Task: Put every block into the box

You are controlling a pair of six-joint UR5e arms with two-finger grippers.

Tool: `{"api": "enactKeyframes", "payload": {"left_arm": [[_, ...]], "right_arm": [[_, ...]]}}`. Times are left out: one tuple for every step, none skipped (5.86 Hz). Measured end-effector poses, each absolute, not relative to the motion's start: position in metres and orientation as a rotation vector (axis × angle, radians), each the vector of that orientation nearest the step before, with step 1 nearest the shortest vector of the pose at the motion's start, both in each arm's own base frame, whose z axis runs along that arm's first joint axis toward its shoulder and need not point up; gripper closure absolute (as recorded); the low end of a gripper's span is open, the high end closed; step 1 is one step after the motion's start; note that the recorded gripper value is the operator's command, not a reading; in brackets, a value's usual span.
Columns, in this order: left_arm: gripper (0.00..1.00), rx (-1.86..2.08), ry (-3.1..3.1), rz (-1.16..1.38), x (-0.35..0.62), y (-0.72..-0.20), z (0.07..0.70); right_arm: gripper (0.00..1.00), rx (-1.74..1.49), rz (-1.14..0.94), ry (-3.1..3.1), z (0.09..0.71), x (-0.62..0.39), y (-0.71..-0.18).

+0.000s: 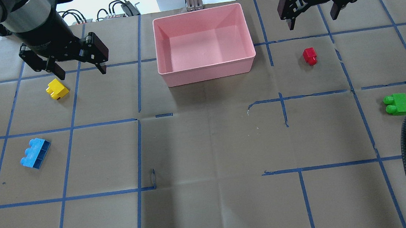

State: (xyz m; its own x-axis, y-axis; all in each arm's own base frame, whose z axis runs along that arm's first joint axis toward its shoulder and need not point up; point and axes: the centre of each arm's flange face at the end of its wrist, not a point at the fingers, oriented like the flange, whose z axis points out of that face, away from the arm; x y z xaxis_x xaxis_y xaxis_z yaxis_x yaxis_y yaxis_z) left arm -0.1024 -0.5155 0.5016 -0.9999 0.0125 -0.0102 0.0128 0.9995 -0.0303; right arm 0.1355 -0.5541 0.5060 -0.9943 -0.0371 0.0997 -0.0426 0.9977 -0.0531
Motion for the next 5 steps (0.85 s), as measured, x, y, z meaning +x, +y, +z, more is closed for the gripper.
{"api": "enactKeyframes", "payload": {"left_arm": [[0.00,0.034,3.127,-0.051,-0.052,-0.522,0.503],[0.00,0.071,3.121,-0.049,0.006,-0.523,0.504],[0.00,0.141,3.115,-0.038,0.067,-0.519,0.503],[0.00,0.197,3.115,-0.021,0.128,-0.510,0.498],[0.00,0.264,3.118,-0.004,0.176,-0.500,0.489]], "right_arm": [[0.00,0.059,0.085,-3.042,0.506,0.135,-0.554],[0.00,0.054,0.086,-3.045,0.506,0.132,-0.555],[0.01,0.043,0.079,-3.045,0.504,0.125,-0.557],[0.01,0.044,0.065,-3.044,0.502,0.110,-0.560],[0.01,0.061,0.048,-3.042,0.500,0.085,-0.563]]}}
